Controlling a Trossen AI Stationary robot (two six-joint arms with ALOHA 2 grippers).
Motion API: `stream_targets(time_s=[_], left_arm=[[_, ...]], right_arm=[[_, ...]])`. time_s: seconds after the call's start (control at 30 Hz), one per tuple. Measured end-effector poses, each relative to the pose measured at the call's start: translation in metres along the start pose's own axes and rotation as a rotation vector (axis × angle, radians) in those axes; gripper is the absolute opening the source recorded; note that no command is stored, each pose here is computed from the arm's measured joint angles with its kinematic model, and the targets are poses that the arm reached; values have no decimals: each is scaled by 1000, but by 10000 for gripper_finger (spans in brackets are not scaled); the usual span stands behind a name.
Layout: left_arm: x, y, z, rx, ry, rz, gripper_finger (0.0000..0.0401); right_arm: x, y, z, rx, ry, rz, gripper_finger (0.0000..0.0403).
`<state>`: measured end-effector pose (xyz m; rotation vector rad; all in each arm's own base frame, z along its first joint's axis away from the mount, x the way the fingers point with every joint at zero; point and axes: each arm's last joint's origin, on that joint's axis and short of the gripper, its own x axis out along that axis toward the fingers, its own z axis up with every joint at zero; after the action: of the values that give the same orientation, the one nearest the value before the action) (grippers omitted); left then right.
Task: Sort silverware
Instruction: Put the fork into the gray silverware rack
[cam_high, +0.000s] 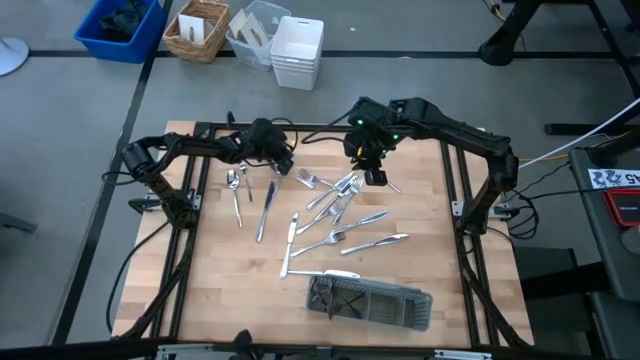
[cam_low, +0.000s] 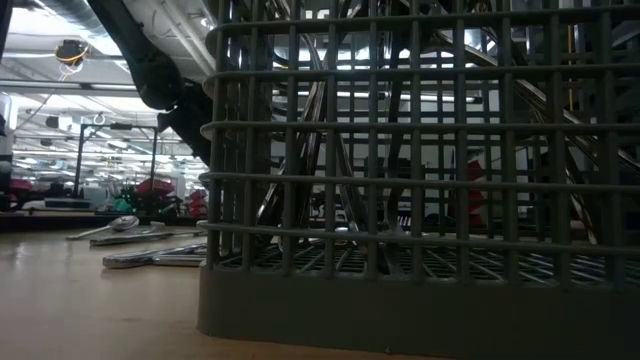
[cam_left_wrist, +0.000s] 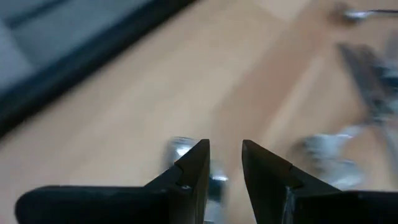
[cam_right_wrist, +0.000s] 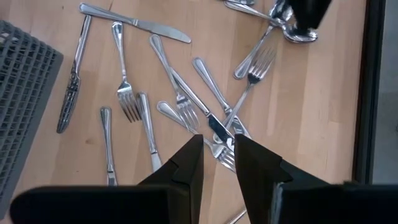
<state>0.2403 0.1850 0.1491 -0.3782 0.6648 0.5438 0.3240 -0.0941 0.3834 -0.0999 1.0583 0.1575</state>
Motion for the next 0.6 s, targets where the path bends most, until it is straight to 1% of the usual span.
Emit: stream_targets(time_s=[0.1,0.17,0.37,0.5,0.6], left_arm=[[0,-8,-2,-23,29,-99,86],[1,-13,-4,-30,47,-128,86],[2,-25,-7,-54,73,-154,86],[2,-27,-8,-66,69,-117,86],[3,-27,-8,-81,69,-109,86]], right_arm=[[0,0,0,0,0,0,92],[0,0,0,0,0,0,92],[0,-1,2,-4,-16,-7,92],[0,-1,2,-5,-22,-10,92],[0,-1,2,-5,-22,-10,92]])
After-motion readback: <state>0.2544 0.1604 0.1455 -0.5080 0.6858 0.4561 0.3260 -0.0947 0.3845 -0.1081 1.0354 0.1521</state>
